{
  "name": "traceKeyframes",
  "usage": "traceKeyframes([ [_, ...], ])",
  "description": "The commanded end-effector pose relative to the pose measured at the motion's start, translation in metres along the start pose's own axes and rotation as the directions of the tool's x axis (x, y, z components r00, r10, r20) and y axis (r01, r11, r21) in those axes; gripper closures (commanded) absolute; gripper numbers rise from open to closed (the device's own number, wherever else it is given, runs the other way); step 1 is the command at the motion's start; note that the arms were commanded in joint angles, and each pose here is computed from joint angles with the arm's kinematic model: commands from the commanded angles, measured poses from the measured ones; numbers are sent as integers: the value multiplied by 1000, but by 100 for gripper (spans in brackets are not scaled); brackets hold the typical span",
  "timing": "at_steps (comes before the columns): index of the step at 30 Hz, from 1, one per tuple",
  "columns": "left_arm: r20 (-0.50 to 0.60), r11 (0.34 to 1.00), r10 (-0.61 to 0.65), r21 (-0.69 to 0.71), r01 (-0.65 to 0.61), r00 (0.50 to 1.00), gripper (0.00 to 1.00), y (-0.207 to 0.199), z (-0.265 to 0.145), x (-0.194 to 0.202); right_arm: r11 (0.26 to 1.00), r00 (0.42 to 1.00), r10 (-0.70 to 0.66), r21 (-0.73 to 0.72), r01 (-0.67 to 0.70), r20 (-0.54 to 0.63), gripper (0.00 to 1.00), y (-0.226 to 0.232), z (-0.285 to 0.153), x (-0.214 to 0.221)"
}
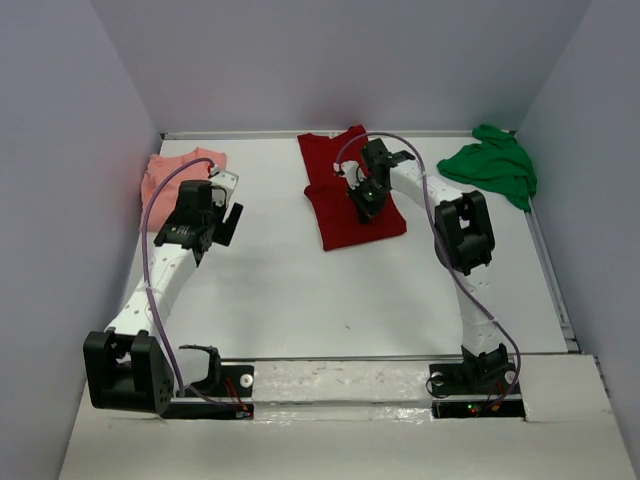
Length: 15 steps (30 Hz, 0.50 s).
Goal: Fold and stack the t-shirts
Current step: Fold the tshirt
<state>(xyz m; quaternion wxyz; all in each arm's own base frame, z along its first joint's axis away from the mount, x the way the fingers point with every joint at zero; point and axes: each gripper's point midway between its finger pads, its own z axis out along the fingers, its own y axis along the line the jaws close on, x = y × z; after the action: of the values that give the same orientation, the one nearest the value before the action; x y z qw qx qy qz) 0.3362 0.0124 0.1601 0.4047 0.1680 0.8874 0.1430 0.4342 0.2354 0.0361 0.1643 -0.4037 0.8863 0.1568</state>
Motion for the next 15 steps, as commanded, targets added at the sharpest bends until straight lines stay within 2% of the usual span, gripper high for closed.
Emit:
traceKeyframes([
  [1, 6, 1000, 9, -17, -9, 1000, 1, 6, -2, -7, 997, 1000, -3, -82, 0, -30, 100, 18, 4, 11],
  [6, -5, 1000, 11, -19, -11, 1000, 1, 6, -2, -3, 987, 999, -6, -159, -2, -51, 100, 40, 20, 9],
  [15, -17, 999, 17, -39, -17, 1000, 1, 8, -6, 4, 979, 998, -62, -194, 62, 5, 100, 67, 33, -38],
])
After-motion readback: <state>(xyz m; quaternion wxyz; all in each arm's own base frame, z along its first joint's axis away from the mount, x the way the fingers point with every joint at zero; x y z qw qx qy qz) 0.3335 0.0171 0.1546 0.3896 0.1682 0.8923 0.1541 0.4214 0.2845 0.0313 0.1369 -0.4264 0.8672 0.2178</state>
